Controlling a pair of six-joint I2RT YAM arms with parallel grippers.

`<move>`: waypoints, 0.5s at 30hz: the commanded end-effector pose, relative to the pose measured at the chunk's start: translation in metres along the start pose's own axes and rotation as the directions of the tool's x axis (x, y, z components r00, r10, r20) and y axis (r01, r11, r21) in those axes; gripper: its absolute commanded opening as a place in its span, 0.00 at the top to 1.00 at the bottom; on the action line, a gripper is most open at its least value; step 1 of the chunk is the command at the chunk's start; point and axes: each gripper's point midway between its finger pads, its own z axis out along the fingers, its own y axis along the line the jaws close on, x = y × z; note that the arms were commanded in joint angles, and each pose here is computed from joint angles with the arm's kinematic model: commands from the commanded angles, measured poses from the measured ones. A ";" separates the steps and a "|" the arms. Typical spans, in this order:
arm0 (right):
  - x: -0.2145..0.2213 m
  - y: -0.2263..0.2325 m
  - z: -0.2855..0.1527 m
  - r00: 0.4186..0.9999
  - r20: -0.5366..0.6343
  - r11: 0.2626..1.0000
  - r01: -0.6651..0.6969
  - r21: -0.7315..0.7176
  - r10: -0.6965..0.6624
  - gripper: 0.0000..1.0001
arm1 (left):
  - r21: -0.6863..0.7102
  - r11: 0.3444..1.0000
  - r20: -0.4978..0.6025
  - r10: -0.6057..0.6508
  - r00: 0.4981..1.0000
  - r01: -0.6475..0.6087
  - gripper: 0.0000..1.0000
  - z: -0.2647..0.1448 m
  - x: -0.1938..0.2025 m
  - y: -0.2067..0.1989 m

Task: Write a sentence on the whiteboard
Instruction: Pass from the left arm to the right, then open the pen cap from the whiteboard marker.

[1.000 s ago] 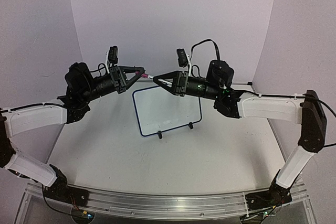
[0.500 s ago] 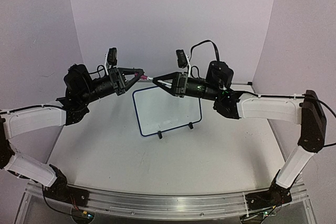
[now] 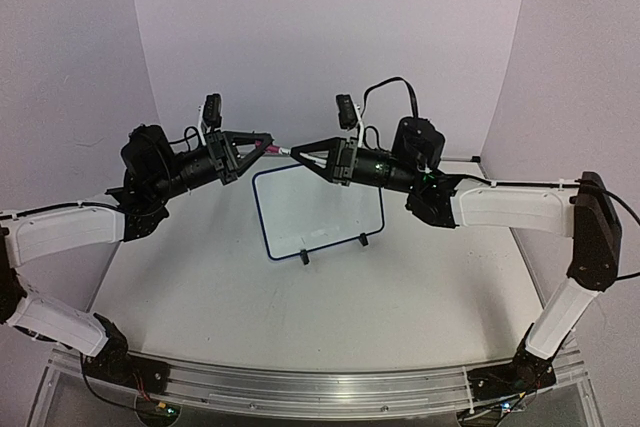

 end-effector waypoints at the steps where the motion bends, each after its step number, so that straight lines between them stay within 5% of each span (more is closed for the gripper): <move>1: 0.001 -0.007 -0.006 0.999 0.010 0.997 0.029 0.075 -0.030 1.00 | -0.042 0.997 0.091 0.069 0.993 -0.065 1.00 -0.010 -0.025 -0.007; 15: -0.001 -0.011 -0.074 0.995 0.095 0.977 0.006 0.212 -0.026 1.00 | -0.032 0.999 0.355 0.050 0.934 -0.041 1.00 -0.067 -0.118 -0.005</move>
